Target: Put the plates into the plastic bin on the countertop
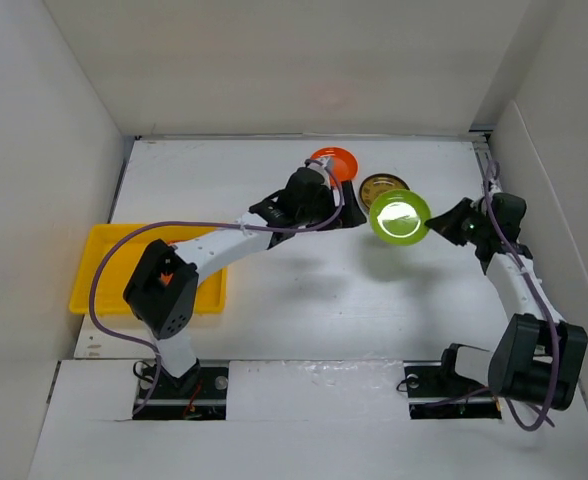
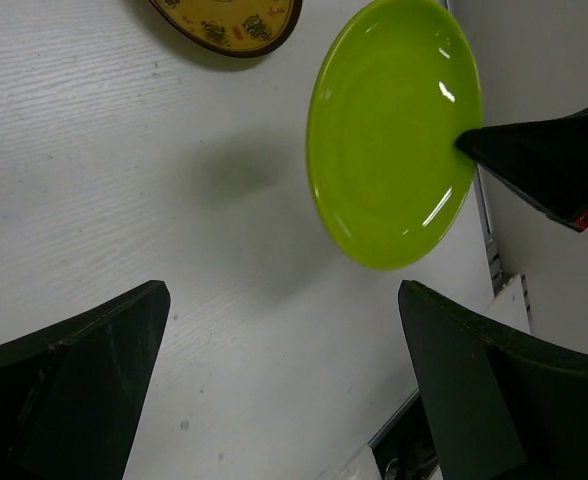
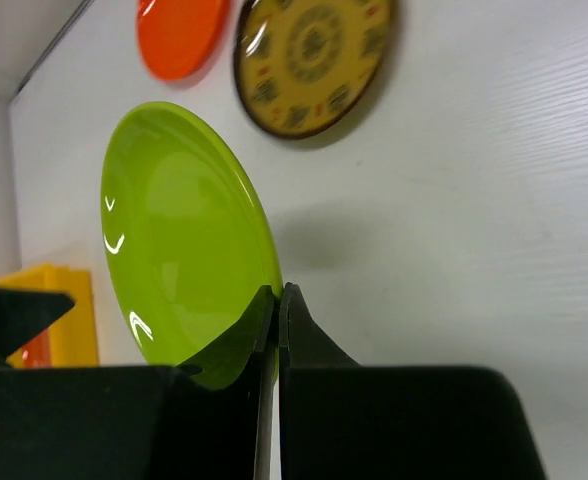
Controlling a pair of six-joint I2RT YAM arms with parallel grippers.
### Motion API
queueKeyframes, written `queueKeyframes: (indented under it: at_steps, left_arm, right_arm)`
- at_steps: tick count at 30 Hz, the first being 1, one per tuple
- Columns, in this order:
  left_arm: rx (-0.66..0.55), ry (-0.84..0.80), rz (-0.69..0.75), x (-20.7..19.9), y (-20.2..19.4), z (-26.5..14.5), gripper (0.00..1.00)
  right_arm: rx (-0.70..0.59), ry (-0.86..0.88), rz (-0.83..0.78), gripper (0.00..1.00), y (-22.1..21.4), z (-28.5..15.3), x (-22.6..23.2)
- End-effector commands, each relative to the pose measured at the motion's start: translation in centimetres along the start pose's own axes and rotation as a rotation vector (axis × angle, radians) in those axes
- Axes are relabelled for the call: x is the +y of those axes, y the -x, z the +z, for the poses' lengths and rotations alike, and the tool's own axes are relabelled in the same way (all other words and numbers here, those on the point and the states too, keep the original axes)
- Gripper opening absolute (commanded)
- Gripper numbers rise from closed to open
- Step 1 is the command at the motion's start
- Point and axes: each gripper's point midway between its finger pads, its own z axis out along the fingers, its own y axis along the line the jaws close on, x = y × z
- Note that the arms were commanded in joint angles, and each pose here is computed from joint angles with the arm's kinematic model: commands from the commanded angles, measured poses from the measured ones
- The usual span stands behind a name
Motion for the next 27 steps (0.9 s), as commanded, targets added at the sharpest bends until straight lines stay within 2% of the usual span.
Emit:
queueKeyframes:
  at_steps: [1, 4, 8, 9, 10, 11, 12, 13, 14, 15, 16, 17, 18, 19, 21, 23, 24, 25, 26, 27]
  left_arm:
    - [-0.046, -0.115, 0.031, -3.2, 2.3, -0.7, 1.00]
    - [-0.045, -0.115, 0.020, -3.1, 2.2, -0.4, 1.00]
    - [-0.017, -0.090, 0.014, -2.3, 1.5, 0.5, 0.92]
    - [-0.017, -0.090, 0.014, -2.3, 1.5, 0.5, 0.88]
    - [-0.017, -0.090, 0.014, -2.3, 1.5, 0.5, 0.79]
    - [-0.010, -0.084, 0.012, -2.0, 1.2, 0.8, 0.75]
    - [-0.010, -0.069, 0.010, -1.7, 1.2, 0.8, 0.50]
    - [-0.009, -0.069, 0.000, -1.7, 1.2, 0.8, 0.50]
    - [-0.013, -0.051, -0.002, -1.4, 1.2, 0.9, 0.25]
    - [-0.031, -0.047, -0.001, -1.5, 1.6, 0.6, 0.15]
    - [-0.035, -0.032, -0.002, -1.4, 1.8, 0.0, 0.05]
    - [-0.067, 0.002, -0.018, -0.7, 2.7, -0.3, 0.00]
    - [-0.074, 0.033, -0.038, 0.3, 2.8, -0.6, 0.00]
    - [-0.108, 0.046, -0.057, 0.6, 3.9, -1.9, 0.00]
    - [-0.186, 0.164, -0.145, 4.3, 6.1, -3.9, 0.00]
    - [-0.255, 0.255, -0.220, 7.1, 7.2, -7.5, 0.00]
    - [-0.338, 0.330, -0.271, 10.1, 8.9, -9.7, 0.00]
    - [-0.361, 0.390, -0.336, 12.8, 8.1, -11.0, 0.00]
    - [-0.436, 0.399, -0.371, 13.4, 9.1, -14.1, 0.00]
    - [-0.497, 0.480, -0.442, 16.9, 9.7, -16.8, 0.00]
  right_arm:
    - [0.068, 0.225, -0.088, 0.00, -1.3, -0.6, 5.3]
    - [0.073, 0.296, -0.108, 0.00, -1.6, -1.5, 7.8]
    - [0.079, 0.411, -0.137, 0.00, -1.6, -2.6, 10.7]
    - [0.090, 0.431, -0.135, 0.00, -1.7, -2.8, 11.4]
    - [0.103, 0.445, -0.140, 0.00, -2.1, -2.8, 11.8]
    - [0.103, 0.469, -0.156, 0.00, -2.0, -3.0, 12.5]
    - [0.118, 0.483, -0.164, 0.00, -2.5, -3.0, 13.0]
    - [0.124, 0.489, -0.167, 0.00, -2.8, -3.1, 13.2]
    - [0.111, 0.471, -0.165, 0.00, -2.5, -2.8, 13.0]
    - [0.114, 0.471, -0.169, 0.00, -2.8, -2.7, 13.2]
    - [0.108, 0.463, -0.168, 0.15, -2.7, -2.7, 13.1]
    - [0.103, 0.456, -0.168, 0.35, -2.6, -2.6, 13.0]
    - [0.087, 0.432, -0.168, 0.53, -2.4, -2.2, 12.9]
    - [0.068, 0.409, -0.175, 0.65, -2.1, -2.0, 12.5]
    - [0.017, 0.341, -0.167, 0.89, -1.1, -1.3, 11.6]
    - [0.011, 0.304, -0.169, 0.91, -0.9, -0.6, 10.8]
    - [0.012, 0.290, -0.174, 0.92, -0.9, -0.3, 10.5]
    - [0.013, 0.271, -0.167, 0.92, -0.9, 0.1, 10.0]
    - [0.017, 0.268, -0.173, 0.92, -0.8, 0.4, 9.9]
    - [0.051, 0.258, -0.175, 0.92, -1.7, 1.3, 9.4]
